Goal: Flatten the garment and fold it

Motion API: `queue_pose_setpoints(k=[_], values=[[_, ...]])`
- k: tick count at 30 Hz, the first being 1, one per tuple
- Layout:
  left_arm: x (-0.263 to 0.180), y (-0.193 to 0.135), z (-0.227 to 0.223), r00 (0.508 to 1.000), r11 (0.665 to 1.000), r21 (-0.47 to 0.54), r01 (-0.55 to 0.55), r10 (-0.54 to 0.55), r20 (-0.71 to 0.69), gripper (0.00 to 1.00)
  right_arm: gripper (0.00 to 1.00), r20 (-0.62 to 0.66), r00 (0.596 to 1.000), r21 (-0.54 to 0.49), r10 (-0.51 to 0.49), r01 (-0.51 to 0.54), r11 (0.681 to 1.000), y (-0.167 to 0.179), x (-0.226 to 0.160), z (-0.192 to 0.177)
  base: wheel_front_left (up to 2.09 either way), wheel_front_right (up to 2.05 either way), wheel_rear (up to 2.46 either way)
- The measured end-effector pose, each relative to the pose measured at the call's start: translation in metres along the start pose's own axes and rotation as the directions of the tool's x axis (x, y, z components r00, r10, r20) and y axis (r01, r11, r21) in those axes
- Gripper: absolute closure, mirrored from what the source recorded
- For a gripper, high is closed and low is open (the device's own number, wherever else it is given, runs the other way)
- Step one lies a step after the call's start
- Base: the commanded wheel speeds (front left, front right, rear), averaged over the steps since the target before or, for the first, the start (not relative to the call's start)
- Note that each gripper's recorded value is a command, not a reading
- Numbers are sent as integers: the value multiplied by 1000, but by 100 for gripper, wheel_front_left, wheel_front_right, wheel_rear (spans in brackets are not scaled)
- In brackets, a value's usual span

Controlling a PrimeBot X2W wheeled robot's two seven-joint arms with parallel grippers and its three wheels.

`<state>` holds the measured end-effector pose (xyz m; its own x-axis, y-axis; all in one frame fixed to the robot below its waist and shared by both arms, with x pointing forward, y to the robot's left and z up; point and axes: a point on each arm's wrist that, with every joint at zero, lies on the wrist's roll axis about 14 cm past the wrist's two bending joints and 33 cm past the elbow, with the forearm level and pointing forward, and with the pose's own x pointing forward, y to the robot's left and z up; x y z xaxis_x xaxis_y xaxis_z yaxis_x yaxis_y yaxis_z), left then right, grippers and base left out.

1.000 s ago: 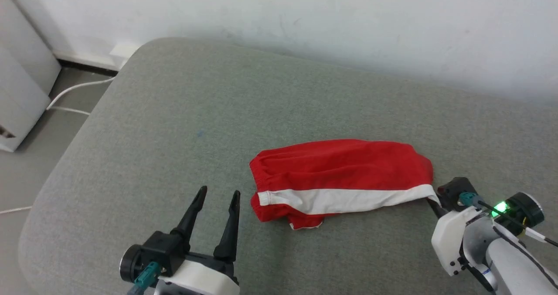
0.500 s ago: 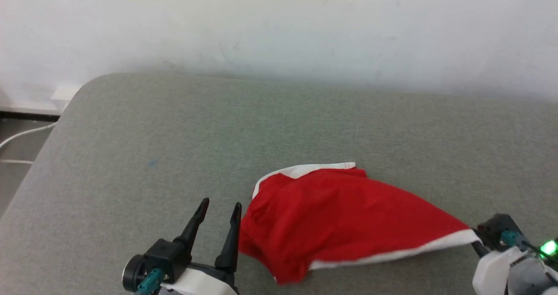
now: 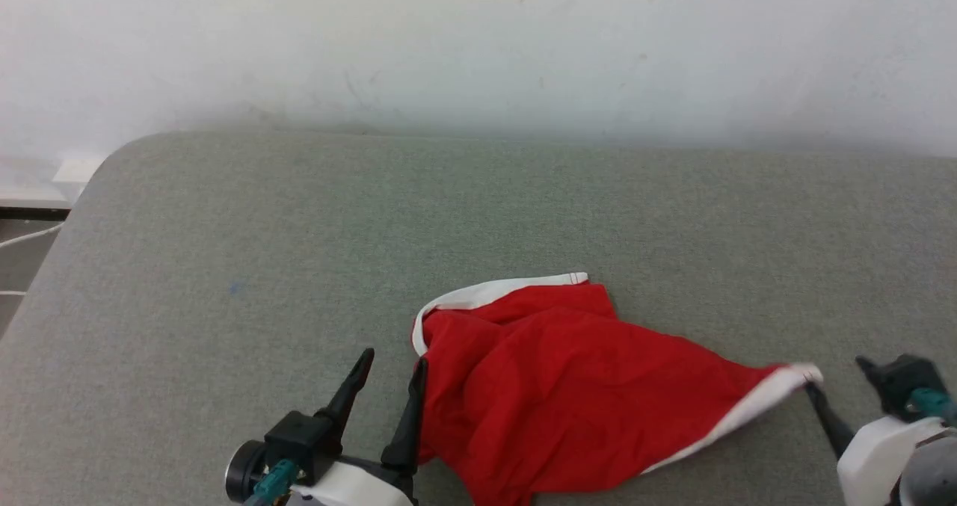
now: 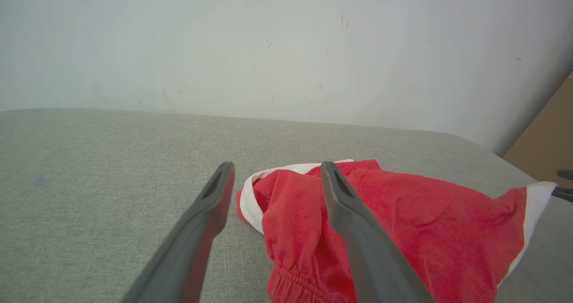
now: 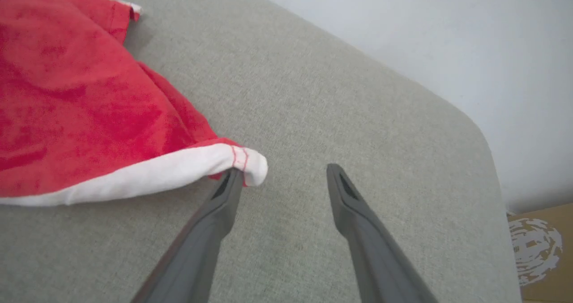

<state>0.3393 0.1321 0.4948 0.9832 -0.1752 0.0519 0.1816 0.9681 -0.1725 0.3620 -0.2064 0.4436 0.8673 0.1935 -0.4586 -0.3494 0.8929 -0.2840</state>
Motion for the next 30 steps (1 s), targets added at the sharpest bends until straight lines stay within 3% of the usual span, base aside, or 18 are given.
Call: queue_pose_setpoints(k=[3, 6, 12, 17, 22, 23, 24, 28, 30], values=[[4, -3, -8, 999, 1000, -1, 19, -19, -28, 0, 0, 119, 990, 56, -77, 70, 996, -18, -7, 28, 0, 0, 0], [12, -7, -30, 987, 998, 9, 60, -58, -153, 0, 0, 240, 953, 148, -187, 154, 977, -39, -21, 54, 0, 0, 0], [41, 6, -56, 904, 989, 82, 126, -80, -420, 0, 0, 335, 868, 275, -366, 282, 919, -65, -46, 68, 0, 0, 0], [50, 14, -87, 749, 971, 125, 206, -74, -659, 0, 0, 323, 857, 313, -403, 305, 899, -64, -43, 60, 0, 0, 0], [59, 15, -105, 620, 948, 121, 295, -93, -779, 0, 0, 299, 861, 333, -411, 309, 891, -62, -34, 51, 0, 0, 0], [60, 14, -108, 596, 944, 111, 311, -102, -797, 32, 0, 292, 864, 336, -411, 310, 889, -61, -31, 48, 0, 0, 0], [63, 13, -109, 579, 940, 100, 325, -114, -808, 100, 0, 287, 865, 339, -412, 311, 888, -61, -30, 46, 0, 0, 0], [79, 12, -107, 564, 920, 103, 379, -142, -813, 100, 0, 251, 872, 353, -421, 323, 878, -61, -26, 33, 0, 0, 0], [92, 15, -101, 594, 911, 129, 391, -142, -792, 100, 0, 236, 873, 354, -426, 331, 875, -61, -26, 28, 0, 0, 0]])
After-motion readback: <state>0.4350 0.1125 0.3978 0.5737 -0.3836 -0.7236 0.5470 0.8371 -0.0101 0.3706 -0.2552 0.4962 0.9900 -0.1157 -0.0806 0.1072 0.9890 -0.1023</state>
